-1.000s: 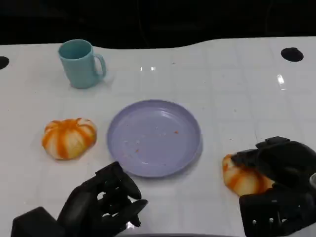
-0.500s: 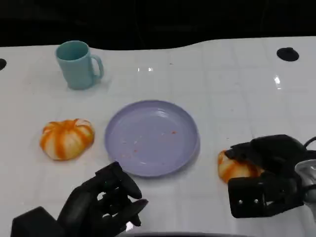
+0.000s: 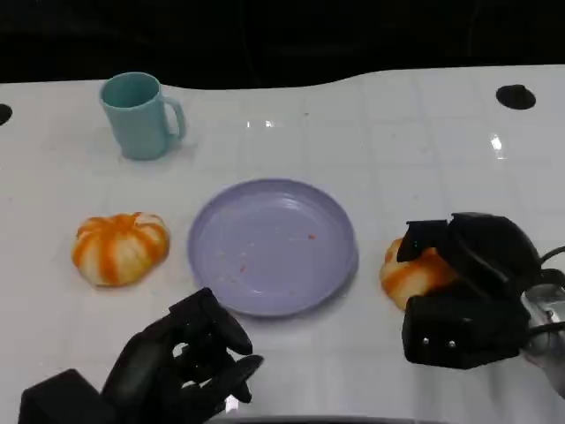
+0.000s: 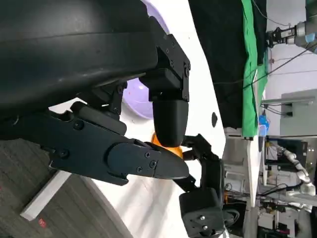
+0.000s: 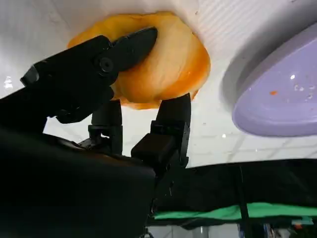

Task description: Grasp the bread from the table and place it into the plate.

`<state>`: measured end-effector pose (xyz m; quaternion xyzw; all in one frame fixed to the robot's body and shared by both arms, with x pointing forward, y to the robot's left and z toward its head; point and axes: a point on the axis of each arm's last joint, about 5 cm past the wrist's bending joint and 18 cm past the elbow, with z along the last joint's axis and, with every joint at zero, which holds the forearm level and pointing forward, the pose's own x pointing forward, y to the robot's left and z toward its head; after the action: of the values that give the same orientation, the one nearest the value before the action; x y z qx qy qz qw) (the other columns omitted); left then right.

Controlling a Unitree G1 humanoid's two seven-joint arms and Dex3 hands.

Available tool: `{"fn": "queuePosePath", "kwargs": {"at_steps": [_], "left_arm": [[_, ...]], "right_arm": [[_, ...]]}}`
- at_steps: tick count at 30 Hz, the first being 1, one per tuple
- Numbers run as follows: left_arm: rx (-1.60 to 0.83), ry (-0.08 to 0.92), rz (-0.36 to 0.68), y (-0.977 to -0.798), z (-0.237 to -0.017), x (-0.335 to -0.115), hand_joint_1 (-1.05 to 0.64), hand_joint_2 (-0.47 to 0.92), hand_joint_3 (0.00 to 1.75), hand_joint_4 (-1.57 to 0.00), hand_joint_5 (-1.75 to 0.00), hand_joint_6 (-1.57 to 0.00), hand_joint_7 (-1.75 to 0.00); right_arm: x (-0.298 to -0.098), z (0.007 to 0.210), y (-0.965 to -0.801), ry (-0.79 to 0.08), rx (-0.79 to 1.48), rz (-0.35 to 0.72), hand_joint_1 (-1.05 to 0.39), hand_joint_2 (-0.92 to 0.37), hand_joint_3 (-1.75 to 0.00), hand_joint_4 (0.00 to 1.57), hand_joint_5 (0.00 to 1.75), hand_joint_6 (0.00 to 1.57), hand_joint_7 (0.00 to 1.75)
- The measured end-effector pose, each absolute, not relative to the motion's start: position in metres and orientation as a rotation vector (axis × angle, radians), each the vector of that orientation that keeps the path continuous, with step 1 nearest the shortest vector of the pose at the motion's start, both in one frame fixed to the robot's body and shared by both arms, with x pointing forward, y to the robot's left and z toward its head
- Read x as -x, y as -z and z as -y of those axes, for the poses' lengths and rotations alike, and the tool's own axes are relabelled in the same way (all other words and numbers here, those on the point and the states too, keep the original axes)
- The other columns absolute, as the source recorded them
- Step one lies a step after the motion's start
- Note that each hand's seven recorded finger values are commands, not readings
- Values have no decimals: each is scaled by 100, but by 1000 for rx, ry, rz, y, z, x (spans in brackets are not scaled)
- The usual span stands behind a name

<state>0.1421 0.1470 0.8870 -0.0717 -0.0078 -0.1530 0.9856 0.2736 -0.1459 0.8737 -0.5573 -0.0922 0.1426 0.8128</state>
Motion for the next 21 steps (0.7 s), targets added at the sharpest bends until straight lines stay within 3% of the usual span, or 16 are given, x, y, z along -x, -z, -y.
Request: {"fn": "queuePosePath", "kwargs": {"at_steps": [3,8,9,10,11,13,21], "left_arm": [[144,307,16,-887,-147,-142,-61,92,19,-65,-175,-51,-163],[137,309,18,-887,-148,-143,-59,92,20,-63,-175,-51,-162],[137,309,18,-888,-148,-143,-58,92,20,-63,-175,-51,-162],[137,309,18,-888,-147,-143,-58,92,20,-63,-175,-51,-162],[137,309,19,-888,-147,-143,-58,92,20,-63,-175,-51,-162],[136,309,18,-887,-147,-143,-58,92,21,-63,-175,-51,-162],[127,308,22,-888,-147,-145,-56,92,24,-63,-175,-48,-162]], "right_arm": [[-273,145,-872,-282,1180,226,-18,-92,-8,87,175,83,126],[-273,142,-871,-239,1160,247,-15,-87,-12,88,175,90,112],[-273,141,-871,-231,1153,251,-14,-82,-23,88,175,87,121],[-273,141,-872,-222,1145,255,-13,-65,-57,89,175,83,132],[-274,141,-872,-211,1138,260,-12,-55,-79,90,175,77,152],[-275,141,-875,-193,1111,277,-10,-42,-106,92,175,74,170],[-282,135,-906,-143,934,430,-5,-29,-139,97,175,75,175]]}}
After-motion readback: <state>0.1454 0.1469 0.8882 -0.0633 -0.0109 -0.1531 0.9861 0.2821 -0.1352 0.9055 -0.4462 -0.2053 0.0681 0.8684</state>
